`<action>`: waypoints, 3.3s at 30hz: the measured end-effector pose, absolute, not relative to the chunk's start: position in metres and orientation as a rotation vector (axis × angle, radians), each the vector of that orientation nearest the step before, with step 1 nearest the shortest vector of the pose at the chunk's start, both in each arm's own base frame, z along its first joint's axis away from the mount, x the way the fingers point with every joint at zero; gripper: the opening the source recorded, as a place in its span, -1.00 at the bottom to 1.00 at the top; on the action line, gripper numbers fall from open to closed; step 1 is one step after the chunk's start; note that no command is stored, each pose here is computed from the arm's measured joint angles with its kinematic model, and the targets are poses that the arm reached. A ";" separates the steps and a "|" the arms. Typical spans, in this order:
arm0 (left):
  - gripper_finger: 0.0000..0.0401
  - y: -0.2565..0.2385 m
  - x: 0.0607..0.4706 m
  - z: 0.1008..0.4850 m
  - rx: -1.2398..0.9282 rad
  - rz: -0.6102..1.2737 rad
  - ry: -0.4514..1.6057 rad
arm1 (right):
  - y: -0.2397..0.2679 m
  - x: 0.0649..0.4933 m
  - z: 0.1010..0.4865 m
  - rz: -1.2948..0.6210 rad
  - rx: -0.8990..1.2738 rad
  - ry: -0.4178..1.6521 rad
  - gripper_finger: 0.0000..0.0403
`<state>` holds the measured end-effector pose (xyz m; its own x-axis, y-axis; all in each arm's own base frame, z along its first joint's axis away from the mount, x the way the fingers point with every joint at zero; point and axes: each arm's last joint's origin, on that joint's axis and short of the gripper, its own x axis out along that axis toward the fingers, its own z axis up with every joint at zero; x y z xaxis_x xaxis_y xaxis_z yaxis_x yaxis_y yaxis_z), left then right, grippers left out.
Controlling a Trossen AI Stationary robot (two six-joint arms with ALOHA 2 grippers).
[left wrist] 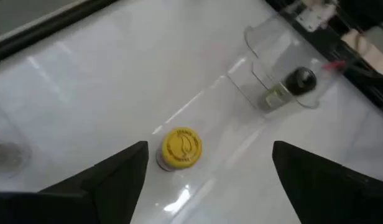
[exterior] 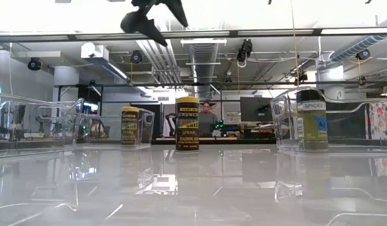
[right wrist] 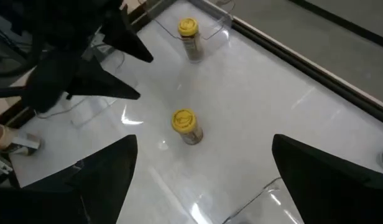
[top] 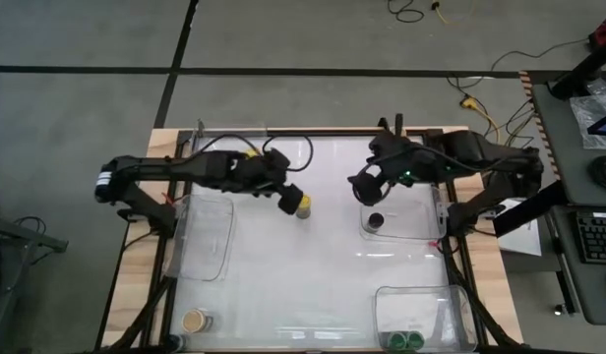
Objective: Sort spices by type
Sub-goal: Put the yellow seasoning bottle into the top transparent bin
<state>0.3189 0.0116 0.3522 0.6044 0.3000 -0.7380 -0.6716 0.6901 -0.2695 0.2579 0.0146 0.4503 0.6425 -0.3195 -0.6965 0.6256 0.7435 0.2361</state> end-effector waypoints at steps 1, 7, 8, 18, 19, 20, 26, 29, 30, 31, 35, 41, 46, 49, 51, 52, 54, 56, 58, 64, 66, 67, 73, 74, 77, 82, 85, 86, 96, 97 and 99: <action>0.64 0.012 0.323 0.354 -0.568 0.623 0.729 | 0.014 0.256 0.451 -0.562 0.486 0.683 0.81; 0.64 0.016 0.342 0.348 -0.557 0.774 0.870 | 0.014 0.249 0.445 -0.562 0.388 0.795 0.81; 0.64 0.016 0.346 0.344 -0.561 0.790 0.896 | 0.013 0.247 0.444 -0.571 0.375 0.814 0.81; 0.64 0.022 0.380 0.323 -0.593 0.788 1.015 | 0.004 0.239 0.442 -0.622 0.353 0.870 0.81; 0.65 0.023 0.381 0.319 -0.610 0.787 1.038 | 0.000 0.239 0.442 -0.637 0.358 0.870 0.81; 0.65 0.023 0.383 0.315 -0.621 0.783 1.054 | -0.005 0.238 0.442 -0.653 0.362 0.872 0.81; 0.69 0.024 0.394 0.296 -0.610 0.821 1.081 | -0.032 0.233 0.442 -0.684 0.311 0.908 0.81; 0.69 0.025 0.400 0.292 -0.655 0.849 1.055 | -0.043 0.230 0.443 -0.625 0.270 0.949 0.81; 0.69 0.025 0.402 0.291 -0.669 0.858 1.043 | -0.046 0.229 0.443 -0.610 0.247 0.961 0.81; 0.69 0.025 0.403 0.290 -0.682 0.866 1.039 | -0.049 0.229 0.443 -0.605 0.230 0.968 0.81; 0.69 0.024 0.407 0.285 -0.700 0.883 1.046 | -0.053 0.226 0.444 -0.581 0.166 0.991 0.81; 0.69 0.024 0.404 0.279 -0.787 0.920 1.066 | -0.051 0.220 0.446 -0.548 0.111 1.008 0.81; 0.69 0.024 0.402 0.273 -0.836 0.971 1.056 | -0.050 0.215 0.449 -0.537 0.093 1.000 0.81; 0.69 0.024 0.403 0.271 -0.859 0.987 1.038 | -0.050 0.214 0.449 -0.527 0.075 1.002 0.81; 0.69 0.024 0.404 0.267 -0.863 0.999 1.018 | -0.050 0.214 0.449 -0.522 0.065 1.003 0.81; 0.69 0.024 0.405 0.265 -0.866 0.997 1.012 | -0.050 0.214 0.449 -0.521 0.064 1.004 0.81; 0.69 0.025 0.407 0.262 -0.880 0.991 0.991 | -0.050 0.214 0.450 -0.521 0.064 1.003 0.81; 0.69 0.025 0.408 0.258 -0.885 0.990 0.985 | -0.050 0.214 0.449 -0.524 0.069 1.002 0.81; 0.69 0.025 0.407 0.253 -0.883 1.004 0.976 | -0.050 0.214 0.449 -0.525 0.071 1.002 0.81; 0.69 0.025 0.405 0.244 -0.904 1.055 0.968 | -0.050 0.213 0.449 -0.538 0.093 1.010 0.81; 0.69 0.025 0.405 0.244 -0.906 1.053 0.965 | -0.050 0.212 0.449 -0.544 0.102 1.012 0.81; 0.69 0.025 0.406 0.244 -0.908 1.050 0.960 | -0.050 0.212 0.448 -0.545 0.103 1.014 0.81; 0.69 0.025 0.406 0.241 -0.962 1.073 0.931 | -0.050 0.212 0.448 -0.552 0.115 1.013 0.81; 0.69 0.025 0.406 0.239 -0.966 1.075 0.934 | -0.050 0.212 0.448 -0.552 0.116 1.013 0.81; 0.69 0.024 0.406 0.236 -0.976 1.075 0.932 | -0.050 0.212 0.448 -0.554 0.119 1.012 0.81; 0.66 0.023 0.408 0.226 -0.995 1.059 0.909 | -0.050 0.212 0.448 -0.557 0.125 1.011 0.81; 0.56 0.023 0.409 0.221 -1.002 1.051 0.900 | -0.050 0.212 0.448 -0.558 0.125 1.010 0.81; 0.52 0.023 0.408 0.221 -1.001 1.053 0.902 | -0.050 0.212 0.448 -0.558 0.125 1.010 0.81; 0.20 0.024 0.408 0.222 -0.980 1.062 0.893 | -0.050 0.212 0.448 -0.558 0.125 1.009 0.81; 0.17 0.024 0.408 0.222 -0.974 1.059 0.898 | -0.050 0.212 0.448 -0.558 0.126 1.008 0.81; 0.12 0.024 0.408 0.222 -0.960 1.051 0.906 | -0.050 0.212 0.448 -0.557 0.125 1.008 0.81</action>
<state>0.4079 0.0244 0.2220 0.2449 0.2776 -0.9290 -0.9597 0.2060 -0.1914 0.2121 -0.0498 0.4484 0.4077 -0.3845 -0.8282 0.4972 0.8543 -0.1518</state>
